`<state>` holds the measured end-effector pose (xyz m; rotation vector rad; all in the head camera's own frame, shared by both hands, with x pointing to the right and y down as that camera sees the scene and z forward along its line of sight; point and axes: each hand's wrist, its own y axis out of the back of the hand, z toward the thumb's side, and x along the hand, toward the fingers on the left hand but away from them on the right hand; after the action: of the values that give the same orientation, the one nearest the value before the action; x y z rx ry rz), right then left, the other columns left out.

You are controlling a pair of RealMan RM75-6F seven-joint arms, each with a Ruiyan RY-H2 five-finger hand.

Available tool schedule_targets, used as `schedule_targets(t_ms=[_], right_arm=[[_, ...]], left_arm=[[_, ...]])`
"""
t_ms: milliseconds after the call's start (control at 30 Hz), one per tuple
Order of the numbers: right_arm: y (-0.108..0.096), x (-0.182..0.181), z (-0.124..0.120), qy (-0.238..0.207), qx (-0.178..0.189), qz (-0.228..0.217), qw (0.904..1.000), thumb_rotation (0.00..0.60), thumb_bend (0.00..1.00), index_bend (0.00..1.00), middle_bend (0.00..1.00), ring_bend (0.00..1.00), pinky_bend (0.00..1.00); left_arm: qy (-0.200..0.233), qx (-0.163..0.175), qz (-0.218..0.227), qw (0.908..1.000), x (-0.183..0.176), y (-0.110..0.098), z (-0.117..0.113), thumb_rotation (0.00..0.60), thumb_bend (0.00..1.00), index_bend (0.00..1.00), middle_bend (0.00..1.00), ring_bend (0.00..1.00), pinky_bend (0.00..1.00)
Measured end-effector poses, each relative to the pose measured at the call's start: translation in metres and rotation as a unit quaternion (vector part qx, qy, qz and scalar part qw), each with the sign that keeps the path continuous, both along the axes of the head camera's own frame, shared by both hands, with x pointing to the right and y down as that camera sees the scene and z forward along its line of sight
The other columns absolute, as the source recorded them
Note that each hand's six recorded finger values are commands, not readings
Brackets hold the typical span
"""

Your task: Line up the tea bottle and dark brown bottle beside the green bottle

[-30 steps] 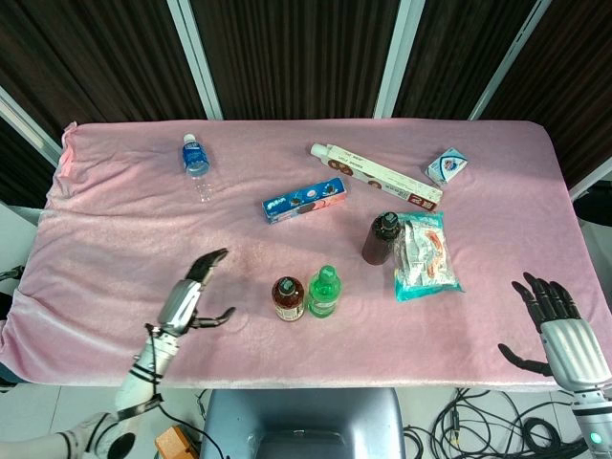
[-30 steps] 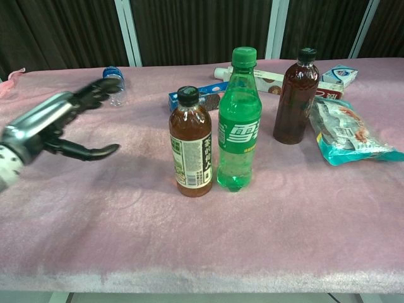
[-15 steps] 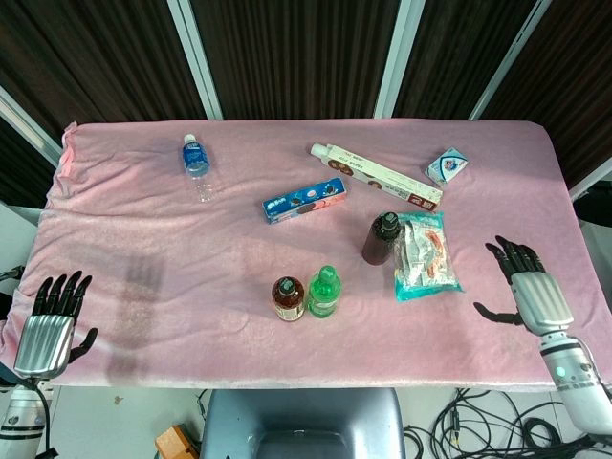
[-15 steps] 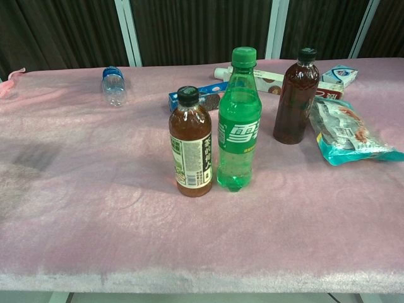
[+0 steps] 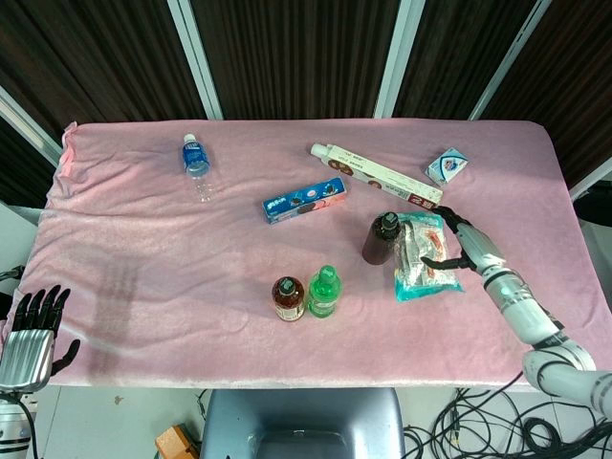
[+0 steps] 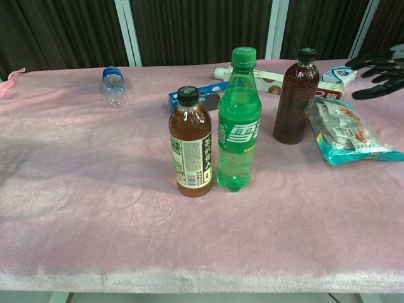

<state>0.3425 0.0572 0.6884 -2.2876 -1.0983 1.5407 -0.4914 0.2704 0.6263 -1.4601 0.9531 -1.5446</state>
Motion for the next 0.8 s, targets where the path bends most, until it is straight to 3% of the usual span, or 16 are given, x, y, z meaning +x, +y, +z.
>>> schedule_targets(t_ms=[233,333,467,567,733,800], right_arm=[[-0.014,-0.041,0.022,-0.029,-0.014,-0.004,0.9995,0.6,0.33,0.0,0.0,0.0,0.08],[-0.014,-0.051,0.027,-0.032,-0.016,-0.008,0.9993,0.6,0.33,0.07,0.0,0.0,0.08],[-0.013,-0.06,0.033,-0.033,-0.014,-0.013,0.9993,0.6,0.33,0.22,0.03,0.0,0.11],[-0.012,-0.064,0.035,-0.031,-0.005,-0.017,0.9994,0.6,0.33,0.35,0.13,0.06,0.15],[-0.015,-0.071,0.04,-0.027,0.017,-0.012,0.9994,0.6,0.33,0.66,0.38,0.33,0.29],[-0.015,-0.073,0.042,-0.026,0.025,-0.008,0.9993,0.6,0.33,0.73,0.43,0.37,0.33]], left_arm=[[0.001,-0.003,-0.006,1.0,-0.002,0.002,0.0,0.6,0.3,0.0,0.04,0.0,0.0],[0.003,-0.005,-0.006,1.0,-0.001,0.002,0.0,0.6,0.3,0.0,0.04,0.0,0.0],[0.006,-0.006,-0.004,1.0,0.001,0.002,-0.001,0.6,0.3,0.0,0.04,0.0,0.0],[0.006,-0.007,-0.004,0.9999,0.001,0.002,-0.001,0.6,0.3,0.0,0.04,0.0,0.0],[0.003,-0.013,-0.004,0.9999,0.001,0.002,0.001,0.6,0.3,0.0,0.04,0.0,0.0],[0.002,-0.014,-0.005,0.9999,0.0,0.002,0.001,0.6,0.3,0.0,0.04,0.0,0.0]])
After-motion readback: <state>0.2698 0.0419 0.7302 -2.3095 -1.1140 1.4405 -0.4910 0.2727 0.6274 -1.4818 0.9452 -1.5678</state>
